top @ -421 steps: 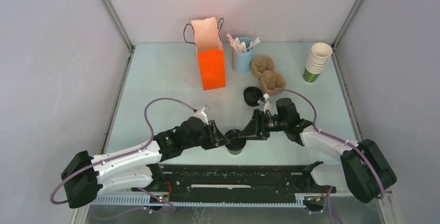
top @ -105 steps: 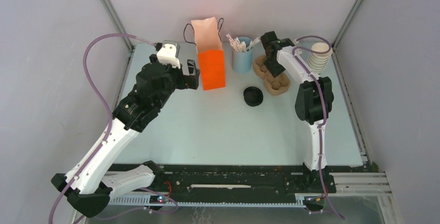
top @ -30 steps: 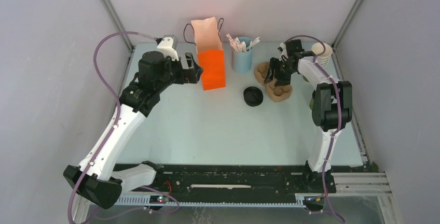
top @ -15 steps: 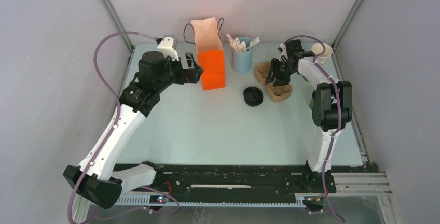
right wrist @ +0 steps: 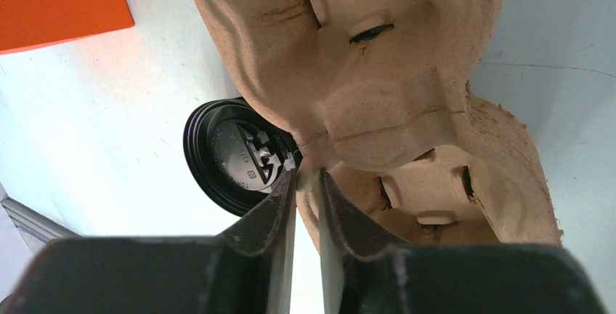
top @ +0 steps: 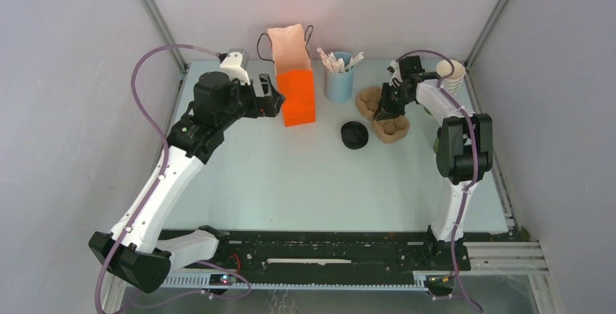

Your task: Pack the takeout coffee

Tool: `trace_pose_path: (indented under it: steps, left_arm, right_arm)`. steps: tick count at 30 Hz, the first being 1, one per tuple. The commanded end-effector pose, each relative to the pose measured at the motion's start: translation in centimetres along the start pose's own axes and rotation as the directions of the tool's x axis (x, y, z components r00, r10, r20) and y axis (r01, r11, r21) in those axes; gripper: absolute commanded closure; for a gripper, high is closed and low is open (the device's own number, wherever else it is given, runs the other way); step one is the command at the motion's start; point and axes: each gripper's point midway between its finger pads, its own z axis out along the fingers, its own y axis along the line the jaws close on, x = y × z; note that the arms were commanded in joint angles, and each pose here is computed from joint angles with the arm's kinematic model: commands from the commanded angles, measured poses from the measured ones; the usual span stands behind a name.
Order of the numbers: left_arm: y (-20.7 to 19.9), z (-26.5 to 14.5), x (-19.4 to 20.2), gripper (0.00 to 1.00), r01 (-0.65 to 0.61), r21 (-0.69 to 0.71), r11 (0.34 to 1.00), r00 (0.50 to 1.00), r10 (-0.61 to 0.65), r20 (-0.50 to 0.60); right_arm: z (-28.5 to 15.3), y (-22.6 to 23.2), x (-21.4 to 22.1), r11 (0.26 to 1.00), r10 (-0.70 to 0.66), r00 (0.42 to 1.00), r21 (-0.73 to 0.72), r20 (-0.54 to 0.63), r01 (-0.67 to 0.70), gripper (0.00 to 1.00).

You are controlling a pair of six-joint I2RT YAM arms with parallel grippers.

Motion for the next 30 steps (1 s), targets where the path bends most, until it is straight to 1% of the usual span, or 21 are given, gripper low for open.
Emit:
trace_pose_path:
  steps: [1, 6, 11, 15, 17, 19, 22, 24, 27, 30]
  left_arm:
    - [-0.8, -0.7, -1.6, 0.0, 0.009, 0.035, 0.999, 0.999, -0.011, 0.046]
    - [-0.9, -0.6, -1.5, 0.0, 0.013, 0.041, 0.999, 0.999, -0.015, 0.048]
    - [-2.1, -0.7, -1.3, 0.0, 0.008, 0.068, 0.998, 0.999, -0.012, 0.049]
    - [-5.0, -0.8, -0.6, 0.0, -0.023, 0.092, 0.996, 0.998, 0.018, 0.055]
    - [-7.6, -0.6, 0.2, 0.0, -0.032, 0.138, 0.99, 0.999, 0.028, 0.035]
    - [-10.2, -0.2, 1.3, 0.02, -0.016, 0.193, 0.981, 1.0, 0.015, 0.01]
    - [-14.0, 1.2, 3.2, 0.08, 0.037, 0.276, 0.961, 0.999, -0.028, -0.034]
    - [-15.7, 2.4, 4.4, 0.12, 0.068, 0.302, 0.951, 0.996, -0.048, -0.073]
    - [-17.8, 4.7, 5.8, 0.22, 0.114, 0.336, 0.935, 0.99, -0.078, -0.119]
    - [-18.8, 7.6, 7.4, 0.26, 0.16, 0.328, 0.931, 0.981, -0.113, -0.158]
  right_arm:
    - [-0.8, 0.6, -0.4, 1.0, -0.024, 1.0, -0.004, 0.015, 0.024, 0.82]
    - [-1.7, 1.4, -1.1, 0.999, -0.016, 0.999, -0.029, 0.047, 0.018, 0.89]
    - [-2.6, 2.0, -1.8, 0.998, 0.014, 0.997, -0.07, 0.078, -0.009, 1.0]
    - [-3.8, 2.1, -2.3, 0.991, 0.058, 0.991, -0.125, 0.121, -0.043, 1.0]
    - [-4.2, 2.3, -2.4, 0.987, 0.082, 0.987, -0.149, 0.135, -0.062, 1.0]
    - [-4.5, 2.2, -2.3, 0.984, 0.097, 0.985, -0.163, 0.145, -0.073, 1.0]
    - [-5.0, 1.7, -2.2, 0.977, 0.132, 0.978, -0.189, 0.161, -0.101, 1.0]
    - [-5.5, 1.4, -2.5, 0.97, 0.156, 0.971, -0.215, 0.181, -0.116, 1.0]
    - [-5.9, 1.6, -2.6, 0.965, 0.162, 0.968, -0.235, 0.189, -0.116, 1.0]
    - [-5.9, 1.4, -2.7, 0.967, 0.164, 0.967, -0.224, 0.196, -0.119, 1.0]
